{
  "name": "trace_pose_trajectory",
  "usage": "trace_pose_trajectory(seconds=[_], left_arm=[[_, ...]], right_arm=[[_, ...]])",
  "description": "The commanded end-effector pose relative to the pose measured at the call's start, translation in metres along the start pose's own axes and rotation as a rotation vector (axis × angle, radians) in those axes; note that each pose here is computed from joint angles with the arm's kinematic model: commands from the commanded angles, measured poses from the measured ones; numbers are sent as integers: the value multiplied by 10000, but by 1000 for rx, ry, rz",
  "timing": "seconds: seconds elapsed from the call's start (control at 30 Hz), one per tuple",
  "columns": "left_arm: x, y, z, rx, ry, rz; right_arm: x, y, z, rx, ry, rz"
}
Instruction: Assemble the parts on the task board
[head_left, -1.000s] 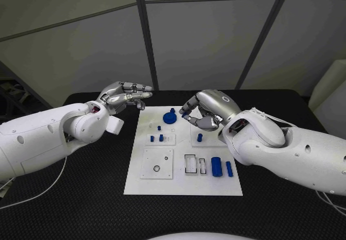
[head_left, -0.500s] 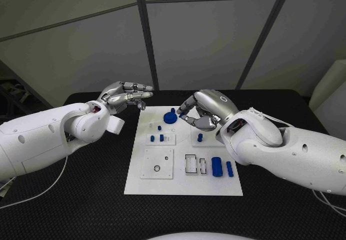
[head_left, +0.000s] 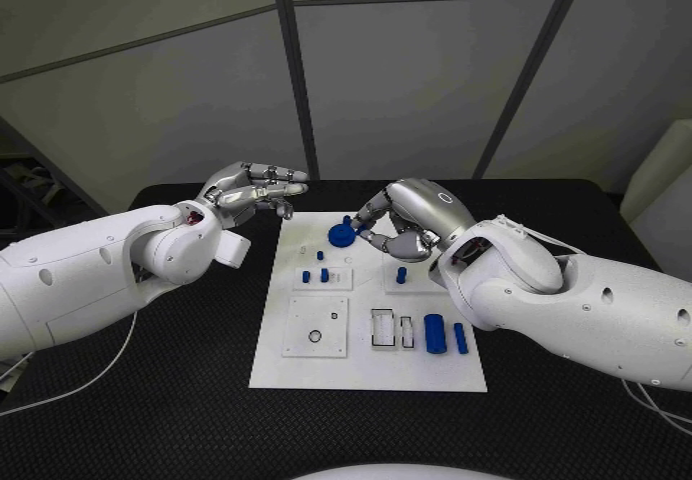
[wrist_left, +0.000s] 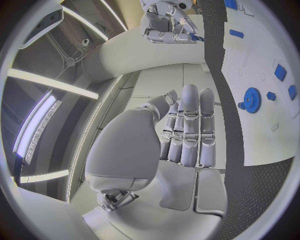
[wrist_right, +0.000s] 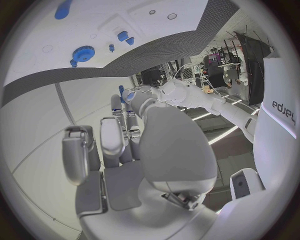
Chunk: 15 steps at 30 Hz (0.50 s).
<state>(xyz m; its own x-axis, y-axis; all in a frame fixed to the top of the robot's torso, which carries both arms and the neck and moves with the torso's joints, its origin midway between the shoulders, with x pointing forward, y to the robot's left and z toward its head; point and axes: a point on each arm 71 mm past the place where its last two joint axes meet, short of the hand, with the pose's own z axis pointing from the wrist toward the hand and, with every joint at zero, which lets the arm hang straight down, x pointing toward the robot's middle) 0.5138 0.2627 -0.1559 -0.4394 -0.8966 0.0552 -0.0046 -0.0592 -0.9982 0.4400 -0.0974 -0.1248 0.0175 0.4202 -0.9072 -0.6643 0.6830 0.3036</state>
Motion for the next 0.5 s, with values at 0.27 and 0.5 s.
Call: trace_pose_trajectory(seconds=[0.27,0.5], left_arm=[[9,-20,7,16,4,-7],[9,-20,7,16,4,-7]], right_arm=[[-20,27,12,-20,-20,11],[-21,29,12,-21,-22,13]])
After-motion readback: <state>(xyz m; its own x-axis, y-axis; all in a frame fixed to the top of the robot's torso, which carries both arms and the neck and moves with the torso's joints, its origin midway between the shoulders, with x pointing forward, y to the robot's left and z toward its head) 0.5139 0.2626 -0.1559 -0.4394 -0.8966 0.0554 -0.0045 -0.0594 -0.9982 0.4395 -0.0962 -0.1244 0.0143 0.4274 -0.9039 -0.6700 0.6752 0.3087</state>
